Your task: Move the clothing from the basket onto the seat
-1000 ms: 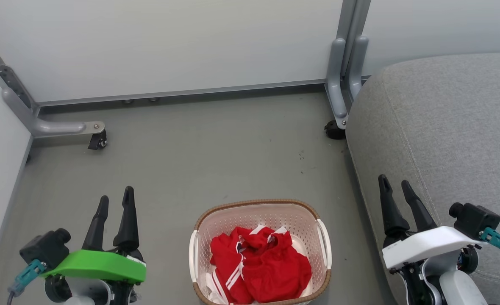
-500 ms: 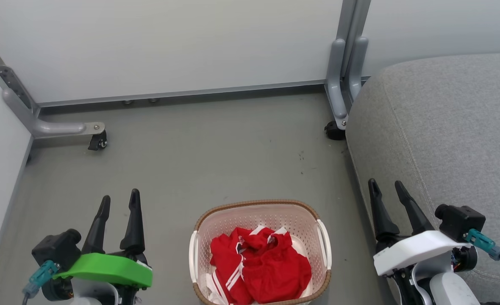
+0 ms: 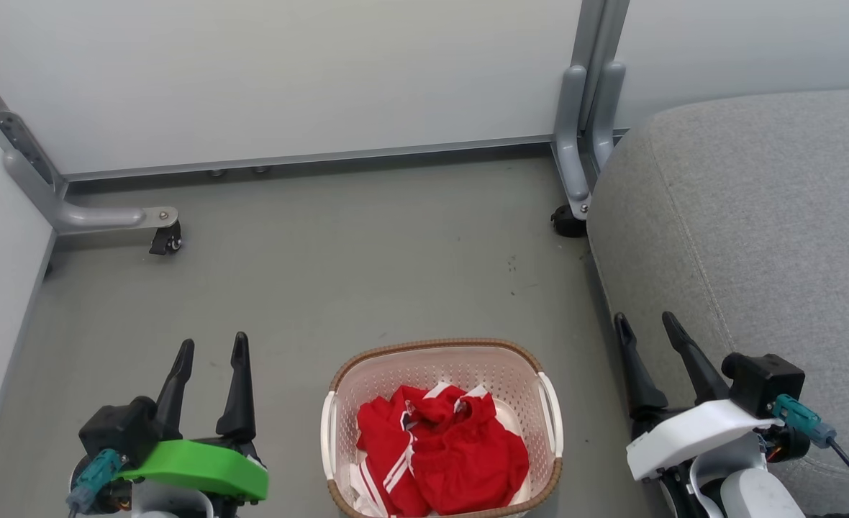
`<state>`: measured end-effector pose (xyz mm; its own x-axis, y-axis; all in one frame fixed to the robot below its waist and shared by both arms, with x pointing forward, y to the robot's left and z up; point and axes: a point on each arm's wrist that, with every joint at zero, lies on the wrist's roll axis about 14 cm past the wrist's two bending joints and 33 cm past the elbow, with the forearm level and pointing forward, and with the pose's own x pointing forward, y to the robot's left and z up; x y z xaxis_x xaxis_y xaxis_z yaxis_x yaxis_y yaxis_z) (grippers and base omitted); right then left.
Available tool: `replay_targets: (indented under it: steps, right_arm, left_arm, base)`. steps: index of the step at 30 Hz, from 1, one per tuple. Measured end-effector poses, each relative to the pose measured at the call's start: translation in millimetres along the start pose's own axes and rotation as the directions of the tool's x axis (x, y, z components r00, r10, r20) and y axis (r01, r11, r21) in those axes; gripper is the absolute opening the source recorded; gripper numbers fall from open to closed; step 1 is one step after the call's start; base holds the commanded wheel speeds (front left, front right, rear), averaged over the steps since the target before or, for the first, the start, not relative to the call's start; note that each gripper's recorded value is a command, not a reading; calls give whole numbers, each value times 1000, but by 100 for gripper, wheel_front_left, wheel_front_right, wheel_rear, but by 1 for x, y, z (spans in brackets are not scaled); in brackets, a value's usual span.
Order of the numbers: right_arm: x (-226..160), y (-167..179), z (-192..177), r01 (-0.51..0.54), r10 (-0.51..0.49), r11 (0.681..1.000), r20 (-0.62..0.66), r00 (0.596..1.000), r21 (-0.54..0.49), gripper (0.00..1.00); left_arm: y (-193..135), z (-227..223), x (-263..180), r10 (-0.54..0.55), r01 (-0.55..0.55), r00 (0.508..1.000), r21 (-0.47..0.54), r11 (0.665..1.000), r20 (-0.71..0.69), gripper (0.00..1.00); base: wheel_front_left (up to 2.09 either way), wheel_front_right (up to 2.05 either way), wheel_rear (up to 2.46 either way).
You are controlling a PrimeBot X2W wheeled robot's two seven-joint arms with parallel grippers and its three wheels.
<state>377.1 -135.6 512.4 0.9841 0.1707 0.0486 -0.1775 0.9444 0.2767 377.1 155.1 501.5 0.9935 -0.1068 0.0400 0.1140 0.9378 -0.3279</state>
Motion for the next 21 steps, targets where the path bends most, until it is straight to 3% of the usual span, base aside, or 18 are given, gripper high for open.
replay_targets:
  steps: [21]
  right_arm:
    - [0,9,-4,-39,38,993,-13,999,-110,100]
  left_arm:
    - [-3,-6,-1,-26,27,1000,139,990,-5,100]
  base:
    - [0,0,0]
